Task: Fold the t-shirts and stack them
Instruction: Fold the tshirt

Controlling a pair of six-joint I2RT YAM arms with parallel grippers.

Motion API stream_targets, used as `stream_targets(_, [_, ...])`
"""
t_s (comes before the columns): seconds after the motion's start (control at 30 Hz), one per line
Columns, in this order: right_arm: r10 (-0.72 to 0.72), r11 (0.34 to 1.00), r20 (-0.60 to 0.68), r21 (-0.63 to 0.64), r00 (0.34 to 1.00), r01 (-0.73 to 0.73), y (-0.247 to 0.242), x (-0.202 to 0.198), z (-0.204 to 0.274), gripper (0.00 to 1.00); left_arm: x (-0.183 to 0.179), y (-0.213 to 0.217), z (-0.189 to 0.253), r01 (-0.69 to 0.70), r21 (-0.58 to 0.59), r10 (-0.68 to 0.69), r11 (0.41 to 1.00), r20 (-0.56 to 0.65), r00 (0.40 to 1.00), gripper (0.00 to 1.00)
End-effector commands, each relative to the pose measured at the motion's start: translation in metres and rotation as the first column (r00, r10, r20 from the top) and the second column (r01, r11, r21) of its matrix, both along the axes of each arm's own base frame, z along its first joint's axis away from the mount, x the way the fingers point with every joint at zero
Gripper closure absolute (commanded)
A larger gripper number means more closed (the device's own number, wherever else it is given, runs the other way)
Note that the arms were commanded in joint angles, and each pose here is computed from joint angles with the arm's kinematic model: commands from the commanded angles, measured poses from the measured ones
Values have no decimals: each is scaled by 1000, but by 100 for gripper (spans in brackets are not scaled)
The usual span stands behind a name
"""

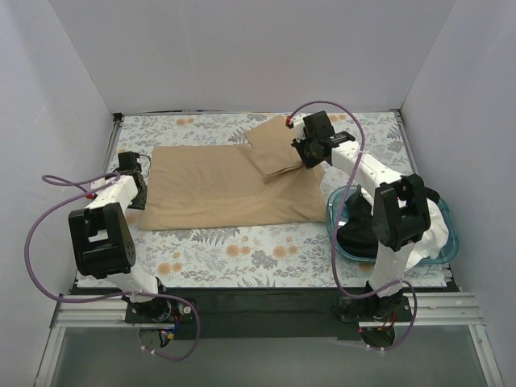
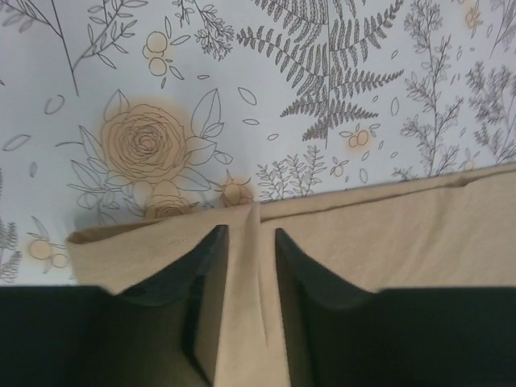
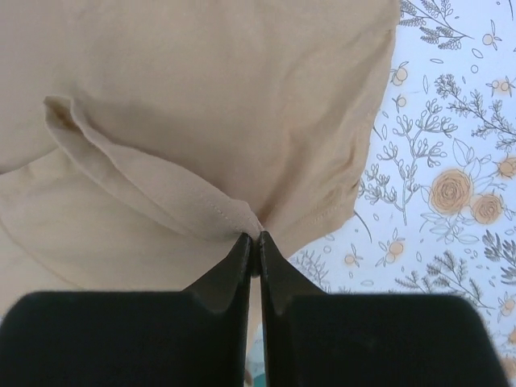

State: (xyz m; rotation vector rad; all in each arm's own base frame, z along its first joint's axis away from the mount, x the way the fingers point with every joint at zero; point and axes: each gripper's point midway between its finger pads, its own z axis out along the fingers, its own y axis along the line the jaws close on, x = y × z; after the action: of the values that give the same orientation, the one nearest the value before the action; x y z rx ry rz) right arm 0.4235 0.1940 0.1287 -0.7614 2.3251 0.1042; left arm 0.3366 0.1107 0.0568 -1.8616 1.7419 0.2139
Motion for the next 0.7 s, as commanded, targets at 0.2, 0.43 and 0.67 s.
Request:
stream_targets(0.2, [-14, 1000, 79, -12, 997, 15, 1, 53, 1, 19, 30, 2, 37, 98, 25, -100, 995, 69, 993, 13])
stream_targets(0.43, [-15, 981, -5, 195, 1000, 16, 19, 8, 18, 2, 36, -39, 49, 285, -87, -263, 955, 203, 943, 10])
stream_targets(0.67, [74, 928, -216, 372, 974, 12, 45, -63, -35, 2, 34, -87, 20, 450, -148, -410, 881, 238, 881, 8])
